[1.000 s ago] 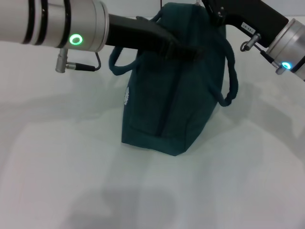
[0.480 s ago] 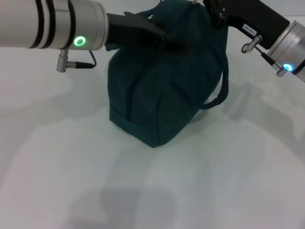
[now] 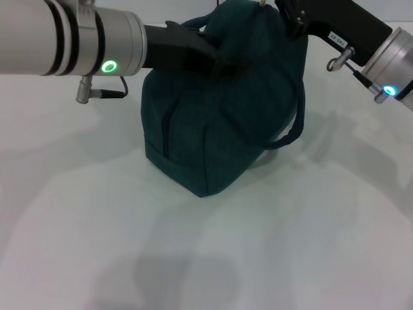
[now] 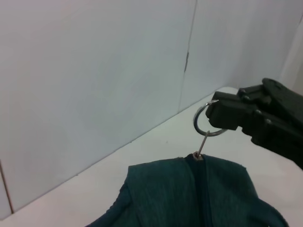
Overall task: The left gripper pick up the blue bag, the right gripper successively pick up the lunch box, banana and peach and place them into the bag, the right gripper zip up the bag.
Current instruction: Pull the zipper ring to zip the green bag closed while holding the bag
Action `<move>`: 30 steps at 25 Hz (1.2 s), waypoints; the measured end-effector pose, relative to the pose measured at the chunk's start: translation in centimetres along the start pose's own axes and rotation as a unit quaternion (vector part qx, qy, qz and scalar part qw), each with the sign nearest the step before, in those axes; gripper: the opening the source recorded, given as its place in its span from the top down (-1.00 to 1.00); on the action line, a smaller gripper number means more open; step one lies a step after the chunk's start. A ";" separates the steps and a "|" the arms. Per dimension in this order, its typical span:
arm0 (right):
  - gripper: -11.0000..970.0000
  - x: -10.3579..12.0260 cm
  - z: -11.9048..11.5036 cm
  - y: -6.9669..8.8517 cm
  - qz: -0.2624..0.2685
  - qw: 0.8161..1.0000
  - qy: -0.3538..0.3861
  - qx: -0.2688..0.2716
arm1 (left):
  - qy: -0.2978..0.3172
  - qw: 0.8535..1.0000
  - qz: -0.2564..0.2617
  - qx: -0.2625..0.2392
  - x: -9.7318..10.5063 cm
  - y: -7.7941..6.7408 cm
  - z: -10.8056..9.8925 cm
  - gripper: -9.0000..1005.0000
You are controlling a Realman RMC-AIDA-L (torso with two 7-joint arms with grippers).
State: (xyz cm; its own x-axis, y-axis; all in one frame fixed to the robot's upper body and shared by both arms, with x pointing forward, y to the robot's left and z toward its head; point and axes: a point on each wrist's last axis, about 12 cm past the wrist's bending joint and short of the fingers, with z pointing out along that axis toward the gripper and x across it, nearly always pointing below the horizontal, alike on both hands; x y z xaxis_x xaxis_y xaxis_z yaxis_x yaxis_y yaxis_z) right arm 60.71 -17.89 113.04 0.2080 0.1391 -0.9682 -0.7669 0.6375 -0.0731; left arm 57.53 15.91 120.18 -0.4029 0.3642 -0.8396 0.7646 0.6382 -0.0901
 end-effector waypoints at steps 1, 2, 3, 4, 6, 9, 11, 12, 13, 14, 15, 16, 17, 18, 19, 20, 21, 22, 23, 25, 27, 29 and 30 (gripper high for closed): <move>0.70 0.0 0.0 0.0 0.001 1.000 0.000 0.000 | -0.002 1.000 0.001 -0.003 0.0 0.1 0.0 -0.52; 0.70 0.0 0.0 0.0 0.001 1.000 0.000 0.000 | -0.005 1.000 0.001 -0.004 0.1 0.1 0.0 -0.50; 0.70 0.0 0.0 0.0 0.002 1.000 0.000 0.001 | -0.008 1.000 0.002 -0.006 0.1 0.2 -0.1 -0.44; 0.69 0.0 -0.1 0.0 0.003 1.000 0.001 0.001 | -0.010 1.000 0.003 -0.008 0.1 0.2 -0.1 -0.37; 0.69 0.1 -0.1 0.0 0.003 1.000 0.001 0.002 | -0.012 1.000 0.003 -0.011 0.2 0.3 -0.1 -0.23; 0.69 0.1 -0.1 0.0 0.003 1.000 0.001 0.001 | -0.012 1.000 0.002 -0.012 0.3 0.4 -0.1 0.00; 0.69 0.1 -0.2 0.0 0.003 1.000 0.001 0.002 | -0.012 1.000 0.003 -0.012 0.3 0.4 -0.1 0.18; 0.69 0.1 -0.2 0.0 0.004 1.000 0.001 0.002 | -0.012 1.000 0.004 -0.012 0.3 0.4 -0.1 0.28; 0.68 0.1 -0.2 0.0 0.004 1.000 0.001 0.002 | -0.012 1.000 0.006 -0.012 0.3 0.4 -0.1 0.37; 0.68 0.1 -0.2 0.0 0.004 1.000 0.001 0.002 | -0.012 1.000 0.007 -0.012 0.3 0.4 -0.1 0.45; 0.68 0.1 -0.2 0.0 0.004 1.000 0.001 0.002 | -0.012 1.000 0.008 -0.012 0.3 0.4 -0.1 0.53; 0.68 0.1 -0.2 0.0 0.004 1.000 0.001 0.002 | -0.012 1.000 0.009 -0.012 0.3 0.4 -0.1 0.61; 0.68 0.1 -0.2 0.0 0.004 1.000 0.001 0.002 | -0.012 1.000 0.009 -0.012 0.3 0.4 -0.1 0.69; 0.68 0.1 -0.2 0.0 0.004 1.000 0.002 0.002 | -0.012 1.000 0.008 -0.012 0.3 0.4 -0.1 0.77; 0.68 0.2 -0.4 0.0 0.005 1.000 0.002 0.004 | -0.012 1.000 0.008 -0.012 0.3 0.4 -0.1 0.78; 0.68 0.2 -0.5 0.0 0.005 1.000 0.003 0.005 | -0.012 1.000 0.007 -0.012 0.4 0.4 -0.1 0.79; 0.68 0.2 -0.6 -0.1 0.006 1.000 0.002 0.007 | -0.013 1.000 0.006 -0.011 0.4 0.4 -0.2 0.81; 0.68 0.3 -0.7 -0.1 0.008 1.000 0.002 0.011 | -0.015 1.000 0.005 -0.010 0.4 0.3 -0.2 0.82; 0.67 0.4 -1.0 -0.2 0.011 1.000 0.002 0.018 | -0.018 1.000 0.004 -0.007 0.4 0.3 -0.3 0.83; 0.67 0.7 -1.8 -0.5 0.020 0.999 0.004 0.038 | -0.026 1.000 0.004 0.001 0.3 0.2 -0.5 0.86; 0.67 1.2 -2.8 -1.0 0.031 0.998 0.009 0.063 | -0.032 0.999 0.003 0.008 0.4 0.1 -0.6 0.89; 0.67 1.7 -3.8 -1.4 0.039 0.996 0.017 0.083 | -0.036 0.999 0.001 0.009 0.5 0.2 -0.9 0.89; 0.67 1.9 -4.1 -1.5 0.042 0.995 0.020 0.091 | -0.039 0.999 0.002 0.010 0.5 0.2 -1.0 0.89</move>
State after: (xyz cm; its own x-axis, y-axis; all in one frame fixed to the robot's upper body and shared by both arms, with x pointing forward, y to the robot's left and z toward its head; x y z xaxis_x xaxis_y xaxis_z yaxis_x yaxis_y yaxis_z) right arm 59.81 -21.71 110.38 0.1212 0.1703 -0.9779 -0.6577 0.7517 0.0493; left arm 56.96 16.91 120.26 -0.3612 0.3123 -0.8786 0.7758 0.6234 -0.0974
